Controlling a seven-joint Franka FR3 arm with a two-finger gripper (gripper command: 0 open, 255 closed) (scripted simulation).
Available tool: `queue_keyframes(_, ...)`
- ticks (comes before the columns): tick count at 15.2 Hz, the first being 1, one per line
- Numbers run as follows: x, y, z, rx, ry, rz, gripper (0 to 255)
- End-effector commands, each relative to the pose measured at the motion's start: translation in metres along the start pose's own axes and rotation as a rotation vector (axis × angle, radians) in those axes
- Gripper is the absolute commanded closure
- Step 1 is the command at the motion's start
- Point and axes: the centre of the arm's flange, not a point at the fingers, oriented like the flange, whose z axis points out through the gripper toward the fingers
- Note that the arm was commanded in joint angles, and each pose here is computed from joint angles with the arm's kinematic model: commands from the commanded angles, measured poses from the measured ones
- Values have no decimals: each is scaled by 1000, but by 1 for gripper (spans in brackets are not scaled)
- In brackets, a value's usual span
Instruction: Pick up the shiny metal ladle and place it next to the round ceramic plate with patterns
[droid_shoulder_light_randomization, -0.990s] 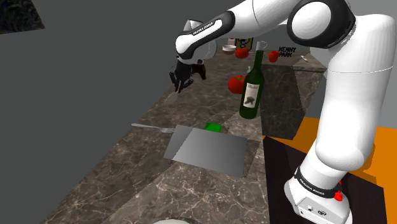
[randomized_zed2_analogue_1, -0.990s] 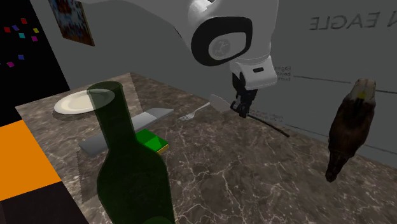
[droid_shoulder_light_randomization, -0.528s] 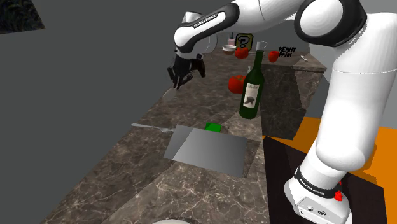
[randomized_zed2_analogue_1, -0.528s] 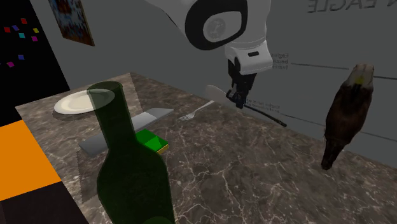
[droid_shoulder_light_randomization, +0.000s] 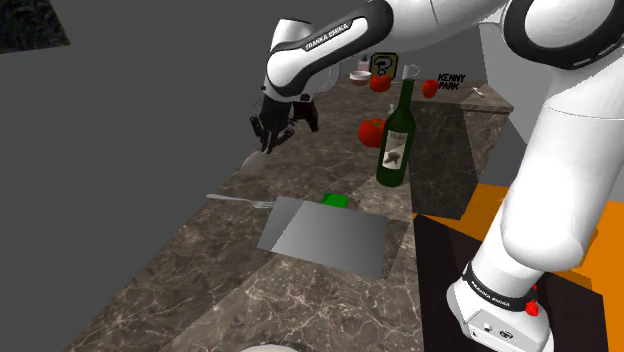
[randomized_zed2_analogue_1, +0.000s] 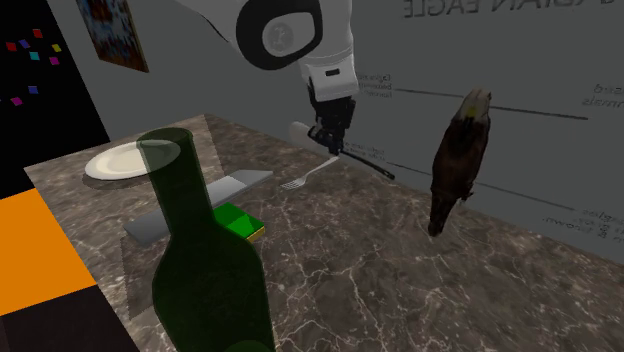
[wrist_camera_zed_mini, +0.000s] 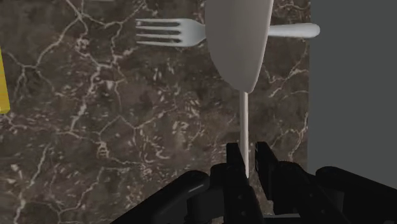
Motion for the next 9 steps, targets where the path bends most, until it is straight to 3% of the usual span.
queue_keyframes(1, -31, 3, 2, 1, 1, 1, 255)
queue_keyframes(9, -136, 9, 5, 1, 1, 1, 255)
